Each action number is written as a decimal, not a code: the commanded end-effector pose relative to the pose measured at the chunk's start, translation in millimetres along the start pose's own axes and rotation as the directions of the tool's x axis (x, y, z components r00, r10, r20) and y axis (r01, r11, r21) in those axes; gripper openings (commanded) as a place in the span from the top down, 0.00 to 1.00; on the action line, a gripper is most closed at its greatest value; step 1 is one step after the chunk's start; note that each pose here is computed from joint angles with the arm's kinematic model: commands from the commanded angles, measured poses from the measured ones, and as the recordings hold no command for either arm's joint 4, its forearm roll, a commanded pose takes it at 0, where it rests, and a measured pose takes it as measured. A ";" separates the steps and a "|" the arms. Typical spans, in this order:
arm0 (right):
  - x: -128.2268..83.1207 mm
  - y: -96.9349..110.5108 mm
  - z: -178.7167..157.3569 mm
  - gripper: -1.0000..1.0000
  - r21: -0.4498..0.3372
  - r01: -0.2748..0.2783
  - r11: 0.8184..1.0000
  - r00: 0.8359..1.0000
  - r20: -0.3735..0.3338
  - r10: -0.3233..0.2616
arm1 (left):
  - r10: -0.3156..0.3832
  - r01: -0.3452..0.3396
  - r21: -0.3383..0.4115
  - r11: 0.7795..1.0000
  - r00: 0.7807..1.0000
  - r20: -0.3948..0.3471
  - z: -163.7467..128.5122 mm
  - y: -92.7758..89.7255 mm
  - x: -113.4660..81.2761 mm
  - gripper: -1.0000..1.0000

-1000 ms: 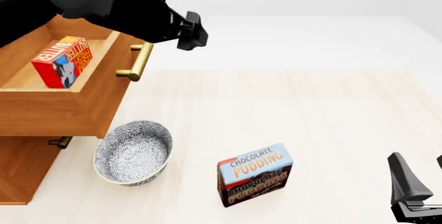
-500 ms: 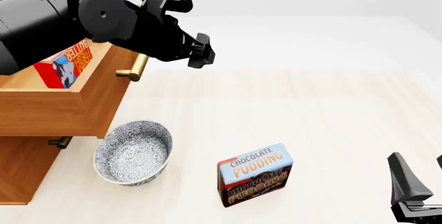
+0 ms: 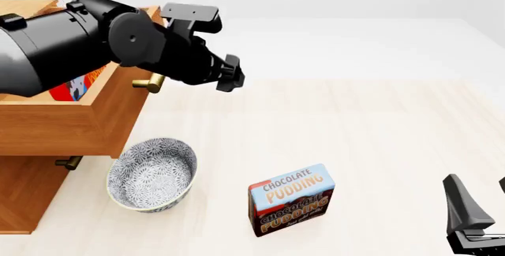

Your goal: Put the butter at the back in the top drawer of the cabinet and close it.

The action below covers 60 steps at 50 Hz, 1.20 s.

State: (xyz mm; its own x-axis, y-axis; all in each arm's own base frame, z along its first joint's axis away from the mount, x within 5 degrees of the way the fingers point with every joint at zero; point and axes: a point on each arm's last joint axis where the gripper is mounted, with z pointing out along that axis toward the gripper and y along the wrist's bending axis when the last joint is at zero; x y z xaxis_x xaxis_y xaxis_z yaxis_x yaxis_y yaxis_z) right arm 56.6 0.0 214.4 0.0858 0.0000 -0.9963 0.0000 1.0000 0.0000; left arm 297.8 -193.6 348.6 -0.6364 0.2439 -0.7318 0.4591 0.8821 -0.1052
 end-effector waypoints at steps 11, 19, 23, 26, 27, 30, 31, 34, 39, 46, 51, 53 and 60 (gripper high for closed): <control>0.0 0.0 0.0 0.00 0.000 0.000 1.000 1.000 0.000 0.000 | -0.019 0.019 -0.014 1.000 1.000 -0.017 11.2 6.3 7.1 0.00; 0.0 0.0 0.0 0.00 0.000 0.000 1.000 1.000 0.000 0.000 | -0.028 0.027 -0.026 0.999 0.999 -0.023 13.6 12.3 10.0 0.00; 0.0 0.0 0.0 0.00 0.000 0.000 1.000 1.000 0.000 0.000 | -0.034 0.033 -0.035 0.999 0.999 -0.027 14.2 16.6 11.7 0.00; 0.0 0.0 0.0 0.00 0.000 0.000 1.000 1.000 0.000 0.000 | -0.035 0.034 -0.037 0.999 0.999 -0.026 13.7 17.7 11.6 0.00; 0.0 0.0 0.0 0.00 0.000 0.000 1.000 1.000 0.000 0.000 | -0.036 0.035 -0.039 0.999 0.999 -0.026 13.2 18.4 11.8 0.00; 0.0 0.0 0.0 0.00 0.000 0.000 1.000 1.000 0.000 0.000 | -0.037 0.036 -0.041 0.998 0.999 -0.027 13.4 19.6 12.4 0.00; 0.0 0.0 0.0 0.00 0.000 0.000 1.000 1.000 0.000 0.000 | -0.037 0.036 -0.042 0.998 0.999 -0.027 12.9 20.4 12.7 0.00; 0.0 0.0 0.0 0.00 0.000 0.000 1.000 1.000 0.000 0.000 | -0.038 0.037 -0.044 0.998 0.999 -0.028 13.0 21.2 12.9 0.00; 0.0 0.0 0.0 0.00 0.000 0.000 1.000 1.000 0.000 0.000 | -0.038 0.037 -0.050 0.998 0.999 -0.026 11.6 24.0 11.9 0.00; 0.0 0.0 0.0 0.00 0.000 0.000 1.000 1.000 0.000 0.000 | -0.042 0.041 -0.060 0.997 0.999 -0.021 8.2 28.8 10.8 0.00; 0.0 0.0 0.0 0.00 0.000 0.000 1.000 1.000 0.000 0.000 | -0.046 0.045 -0.071 0.996 0.999 -0.018 3.6 34.4 11.8 0.00; 0.0 0.0 0.0 0.00 0.000 0.000 1.000 1.000 0.000 0.000 | -0.049 0.048 -0.074 0.996 0.999 -0.016 2.6 35.6 12.2 0.00; 0.0 0.0 0.0 0.00 0.000 0.000 1.000 1.000 0.000 0.000 | -0.056 0.055 -0.085 0.995 0.998 -0.015 1.2 41.0 14.4 0.00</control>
State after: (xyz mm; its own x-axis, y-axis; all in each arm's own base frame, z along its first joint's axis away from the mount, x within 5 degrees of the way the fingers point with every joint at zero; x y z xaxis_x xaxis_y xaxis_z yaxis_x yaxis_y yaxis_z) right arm 56.6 0.0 214.4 0.0858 0.0000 -0.9963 0.0000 1.0000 0.0000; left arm 307.1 -163.6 336.3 -0.6588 0.2108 -0.7222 0.3905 0.9163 -0.0888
